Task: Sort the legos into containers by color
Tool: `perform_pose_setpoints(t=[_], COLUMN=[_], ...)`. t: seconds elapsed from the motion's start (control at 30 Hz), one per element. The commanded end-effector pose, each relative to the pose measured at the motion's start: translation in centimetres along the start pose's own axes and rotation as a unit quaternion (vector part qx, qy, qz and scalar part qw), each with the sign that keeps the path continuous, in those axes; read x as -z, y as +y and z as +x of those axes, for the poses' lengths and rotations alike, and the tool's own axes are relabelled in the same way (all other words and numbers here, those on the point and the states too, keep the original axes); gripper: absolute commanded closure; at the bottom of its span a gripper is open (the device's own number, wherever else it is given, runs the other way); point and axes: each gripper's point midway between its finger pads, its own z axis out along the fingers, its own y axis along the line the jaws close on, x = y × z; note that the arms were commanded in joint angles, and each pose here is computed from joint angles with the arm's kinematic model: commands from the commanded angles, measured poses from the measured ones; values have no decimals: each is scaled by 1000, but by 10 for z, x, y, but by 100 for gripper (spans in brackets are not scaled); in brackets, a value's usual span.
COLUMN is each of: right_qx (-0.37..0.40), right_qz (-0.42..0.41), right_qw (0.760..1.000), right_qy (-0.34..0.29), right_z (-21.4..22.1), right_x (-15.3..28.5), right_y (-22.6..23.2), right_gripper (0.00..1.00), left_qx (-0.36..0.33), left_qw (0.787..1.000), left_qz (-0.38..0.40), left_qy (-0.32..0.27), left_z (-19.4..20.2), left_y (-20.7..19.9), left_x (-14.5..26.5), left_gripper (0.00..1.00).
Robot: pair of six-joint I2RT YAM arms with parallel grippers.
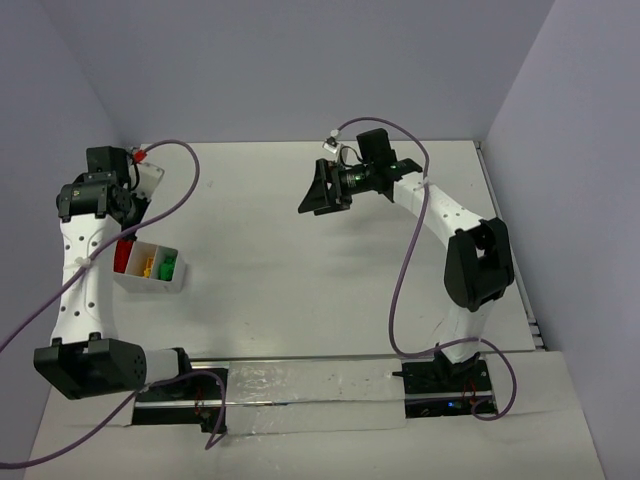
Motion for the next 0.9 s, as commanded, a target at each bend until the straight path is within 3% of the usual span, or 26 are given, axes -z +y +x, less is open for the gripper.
perform_pose_setpoints(t=[0.0,0.5,0.87], right_qx=[24,45,46], right_qz=[11,37,40], right_qw=[1000,998,998], right_qy=[4,27,31], right_z=[-9,-2,-1], right_x=[-1,-18,-20], right_y=[0,-8,-9], right_gripper=[2,1,1], left_qx=[-10,7,12], left_qw=[1000,1000,1000], left_qz=[-9,6,23], left_qy=[3,24,18], left_z=[11,35,29], left_y=[14,36,37], left_x=[-2,-37,-57], left_gripper=[99,97,93])
